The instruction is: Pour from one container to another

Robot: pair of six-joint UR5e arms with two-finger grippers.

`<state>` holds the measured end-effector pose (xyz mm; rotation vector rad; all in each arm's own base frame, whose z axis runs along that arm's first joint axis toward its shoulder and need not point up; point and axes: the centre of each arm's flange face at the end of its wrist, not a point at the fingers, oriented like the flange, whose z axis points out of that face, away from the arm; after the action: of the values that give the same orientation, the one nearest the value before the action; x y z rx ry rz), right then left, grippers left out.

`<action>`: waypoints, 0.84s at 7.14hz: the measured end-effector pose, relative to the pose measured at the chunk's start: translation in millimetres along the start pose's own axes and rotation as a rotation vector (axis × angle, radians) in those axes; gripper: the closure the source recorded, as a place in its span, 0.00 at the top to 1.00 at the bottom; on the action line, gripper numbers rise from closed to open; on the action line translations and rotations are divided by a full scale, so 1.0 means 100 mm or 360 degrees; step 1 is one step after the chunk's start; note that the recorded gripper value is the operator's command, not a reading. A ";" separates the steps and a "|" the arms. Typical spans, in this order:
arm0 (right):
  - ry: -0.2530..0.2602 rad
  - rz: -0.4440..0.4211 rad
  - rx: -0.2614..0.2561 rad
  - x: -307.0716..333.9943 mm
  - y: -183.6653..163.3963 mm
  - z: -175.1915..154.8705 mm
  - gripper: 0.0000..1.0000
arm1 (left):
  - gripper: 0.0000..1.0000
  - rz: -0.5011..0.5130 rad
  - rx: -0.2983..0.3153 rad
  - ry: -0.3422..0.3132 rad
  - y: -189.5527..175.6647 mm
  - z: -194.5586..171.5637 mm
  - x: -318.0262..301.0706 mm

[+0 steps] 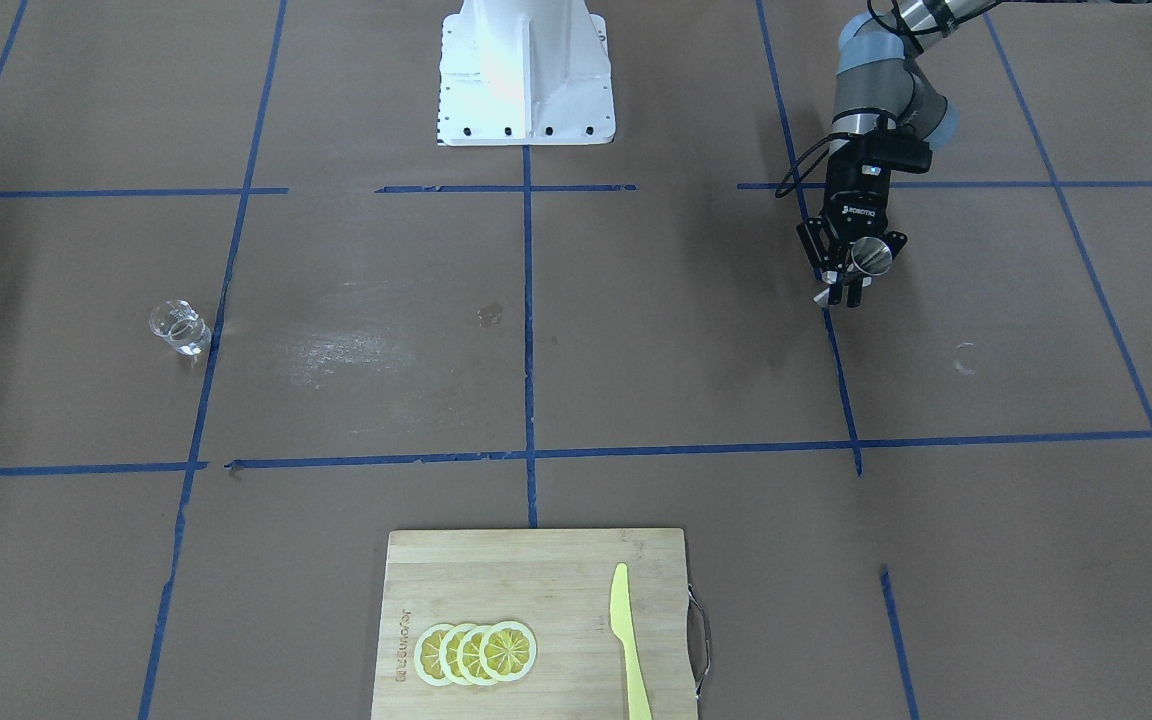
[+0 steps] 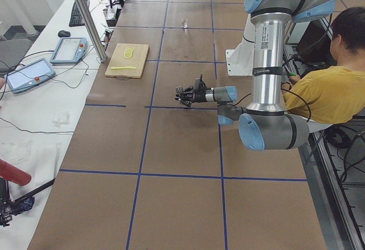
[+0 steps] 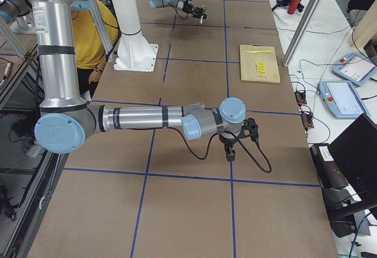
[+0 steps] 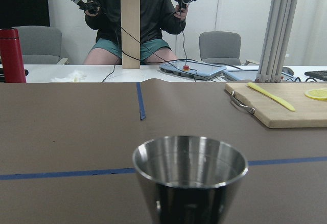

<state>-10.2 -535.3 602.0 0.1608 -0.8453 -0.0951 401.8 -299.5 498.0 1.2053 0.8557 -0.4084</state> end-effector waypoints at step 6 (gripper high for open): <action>-0.0033 -0.0194 0.0061 -0.68 -0.12 -0.14 0.99 | 0.00 0.0138 0.0112 0.0139 -0.57 0.05 0.76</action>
<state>-44.8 -535.8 541.2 0.2475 -0.8580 -0.1952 412.9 -311.4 404.4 1.3281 0.8663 -0.3197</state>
